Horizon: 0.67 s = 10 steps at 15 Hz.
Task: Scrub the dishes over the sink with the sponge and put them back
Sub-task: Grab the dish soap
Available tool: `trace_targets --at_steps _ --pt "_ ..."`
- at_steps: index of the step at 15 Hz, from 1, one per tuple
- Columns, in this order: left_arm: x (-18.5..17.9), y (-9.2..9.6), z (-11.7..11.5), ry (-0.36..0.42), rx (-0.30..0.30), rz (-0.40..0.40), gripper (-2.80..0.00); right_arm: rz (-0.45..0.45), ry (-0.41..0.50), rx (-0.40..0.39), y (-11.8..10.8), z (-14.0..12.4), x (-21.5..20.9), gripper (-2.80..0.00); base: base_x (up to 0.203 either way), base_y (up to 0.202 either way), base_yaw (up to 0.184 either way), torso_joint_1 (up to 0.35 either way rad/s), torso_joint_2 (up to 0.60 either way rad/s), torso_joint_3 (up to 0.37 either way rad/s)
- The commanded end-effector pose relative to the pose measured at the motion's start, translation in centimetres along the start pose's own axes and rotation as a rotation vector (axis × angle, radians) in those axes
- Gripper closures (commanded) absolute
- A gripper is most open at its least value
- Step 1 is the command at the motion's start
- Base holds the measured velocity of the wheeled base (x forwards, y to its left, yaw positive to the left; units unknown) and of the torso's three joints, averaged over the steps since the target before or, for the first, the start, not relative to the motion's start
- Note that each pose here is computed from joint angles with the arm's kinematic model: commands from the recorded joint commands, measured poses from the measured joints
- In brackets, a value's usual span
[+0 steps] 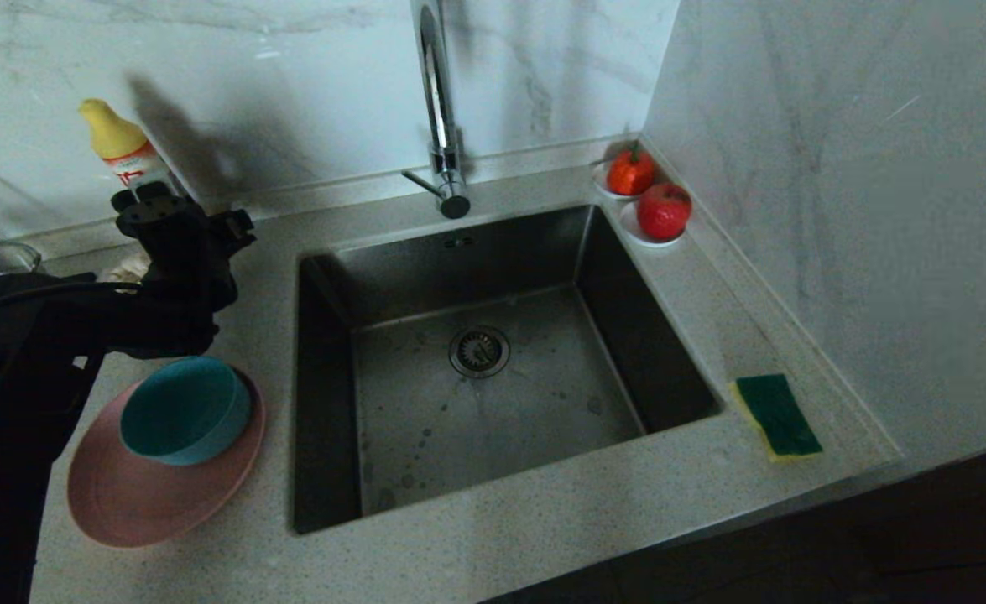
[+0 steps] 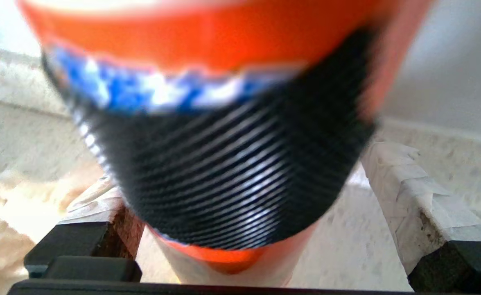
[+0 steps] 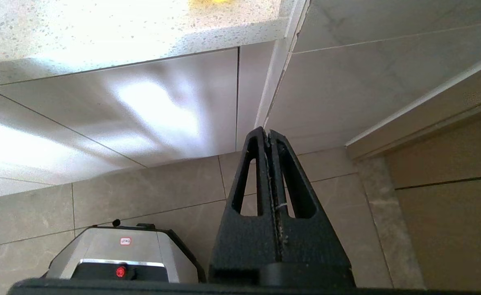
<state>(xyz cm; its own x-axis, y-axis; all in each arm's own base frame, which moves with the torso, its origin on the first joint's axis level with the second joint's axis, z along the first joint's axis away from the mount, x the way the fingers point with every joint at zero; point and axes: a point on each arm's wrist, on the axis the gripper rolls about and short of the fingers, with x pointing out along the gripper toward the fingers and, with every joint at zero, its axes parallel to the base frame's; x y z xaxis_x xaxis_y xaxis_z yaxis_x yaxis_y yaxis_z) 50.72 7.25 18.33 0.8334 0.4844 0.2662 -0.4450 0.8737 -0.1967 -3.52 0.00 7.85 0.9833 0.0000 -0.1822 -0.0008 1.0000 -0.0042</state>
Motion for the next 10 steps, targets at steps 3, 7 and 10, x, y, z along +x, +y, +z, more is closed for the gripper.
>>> trace_targets --at_steps 3,7,10 --pt "0.25 -0.07 -0.18 -0.010 -0.004 0.002 -2.80 0.000 0.002 0.000 0.00 -0.02 0.01 0.00 0.000 0.000 0.000 0.000 0.00 0.000" --pt "0.71 -0.23 -0.38 -0.027 -0.011 0.001 -2.80 0.000 0.004 0.000 0.00 -0.05 0.02 0.00 0.000 0.000 0.000 0.000 0.00 0.000" --pt "0.85 -0.28 -0.27 -0.025 -0.010 0.008 -2.80 0.000 0.002 0.000 0.00 -0.02 0.01 0.00 0.000 0.000 0.000 0.000 0.00 0.000"
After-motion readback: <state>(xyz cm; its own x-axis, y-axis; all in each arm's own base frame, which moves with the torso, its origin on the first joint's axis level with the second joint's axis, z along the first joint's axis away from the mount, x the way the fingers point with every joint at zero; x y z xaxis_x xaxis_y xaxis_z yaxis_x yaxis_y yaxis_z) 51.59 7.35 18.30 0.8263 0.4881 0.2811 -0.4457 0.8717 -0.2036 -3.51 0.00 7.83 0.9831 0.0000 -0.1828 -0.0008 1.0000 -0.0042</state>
